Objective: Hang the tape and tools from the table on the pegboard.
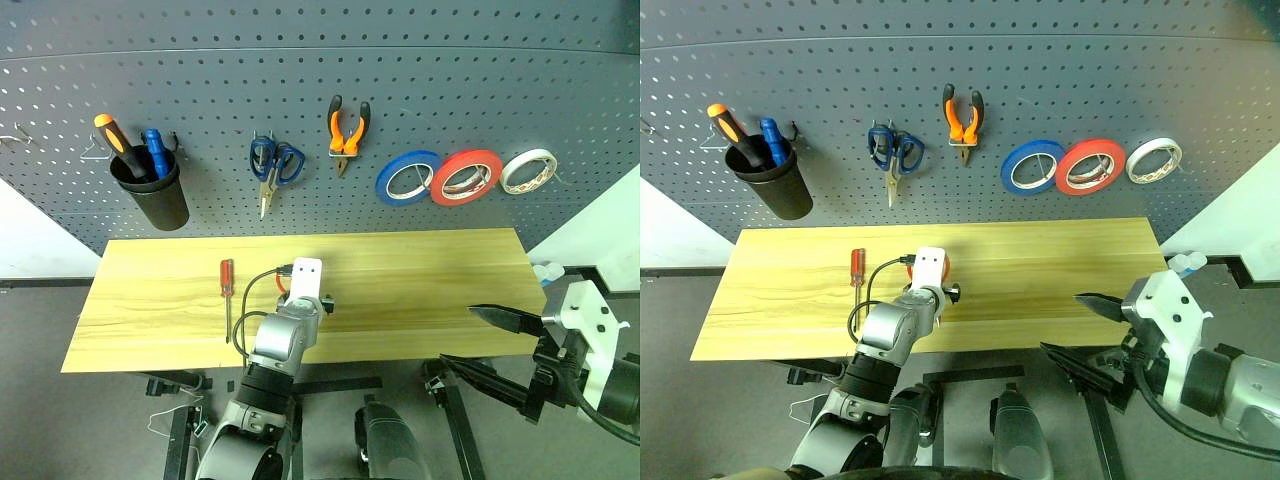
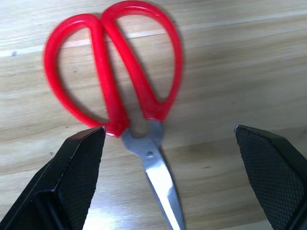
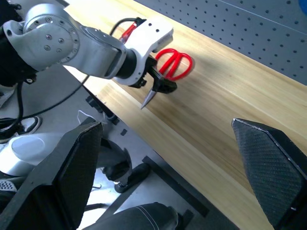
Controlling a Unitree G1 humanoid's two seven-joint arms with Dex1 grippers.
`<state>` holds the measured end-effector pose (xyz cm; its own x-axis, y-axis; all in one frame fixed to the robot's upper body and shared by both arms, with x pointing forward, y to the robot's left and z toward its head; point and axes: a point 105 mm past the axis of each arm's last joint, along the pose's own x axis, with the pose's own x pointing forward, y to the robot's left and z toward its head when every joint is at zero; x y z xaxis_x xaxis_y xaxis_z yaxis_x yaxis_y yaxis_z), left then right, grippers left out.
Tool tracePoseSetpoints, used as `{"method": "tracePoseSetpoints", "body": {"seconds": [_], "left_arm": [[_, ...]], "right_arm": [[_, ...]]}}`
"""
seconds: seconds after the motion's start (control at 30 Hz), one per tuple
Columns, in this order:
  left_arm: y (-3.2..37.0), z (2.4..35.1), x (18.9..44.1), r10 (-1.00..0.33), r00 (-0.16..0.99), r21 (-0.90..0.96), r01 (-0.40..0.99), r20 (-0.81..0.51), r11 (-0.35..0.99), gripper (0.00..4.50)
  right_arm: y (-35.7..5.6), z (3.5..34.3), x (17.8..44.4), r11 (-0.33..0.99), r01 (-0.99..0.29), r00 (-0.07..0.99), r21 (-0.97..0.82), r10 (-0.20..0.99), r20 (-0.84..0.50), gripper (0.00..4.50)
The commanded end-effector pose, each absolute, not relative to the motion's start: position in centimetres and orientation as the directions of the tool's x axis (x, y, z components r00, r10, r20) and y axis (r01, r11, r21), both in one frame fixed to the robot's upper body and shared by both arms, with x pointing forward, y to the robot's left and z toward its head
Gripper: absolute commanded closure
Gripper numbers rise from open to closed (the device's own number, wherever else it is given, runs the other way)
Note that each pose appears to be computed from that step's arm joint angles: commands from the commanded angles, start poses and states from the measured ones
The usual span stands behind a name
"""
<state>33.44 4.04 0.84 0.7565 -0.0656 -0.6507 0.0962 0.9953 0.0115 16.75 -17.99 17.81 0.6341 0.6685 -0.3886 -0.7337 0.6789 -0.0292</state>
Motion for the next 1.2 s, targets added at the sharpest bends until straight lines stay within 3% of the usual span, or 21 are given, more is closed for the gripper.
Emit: {"method": "tracePoseSetpoints", "body": {"seconds": [0.03,0.47,0.8,1.2], "left_arm": [[2.2,-0.5,31.2,-0.095,0.722,-0.061,0.073,-0.685,0.995,0.00],[2.6,-0.8,31.4,-0.049,0.726,-0.061,0.010,-0.686,0.998,0.00],[2.7,-1.1,31.7,-0.148,0.684,-0.052,0.159,-0.714,0.986,0.00],[3.3,-1.2,31.9,-0.094,0.698,-0.033,0.099,-0.710,0.995,0.00]], "right_arm": [[-17.6,18.0,16.6,0.671,-0.740,0.635,-0.046,0.675,-0.375,0.01],[-17.6,18.0,16.9,0.662,-0.748,0.625,-0.047,0.678,-0.388,0.01],[-17.5,17.8,17.0,0.661,-0.749,0.623,-0.047,0.677,-0.391,0.01],[-17.5,17.5,17.0,0.671,-0.740,0.631,-0.043,0.670,-0.391,0.01]]}}
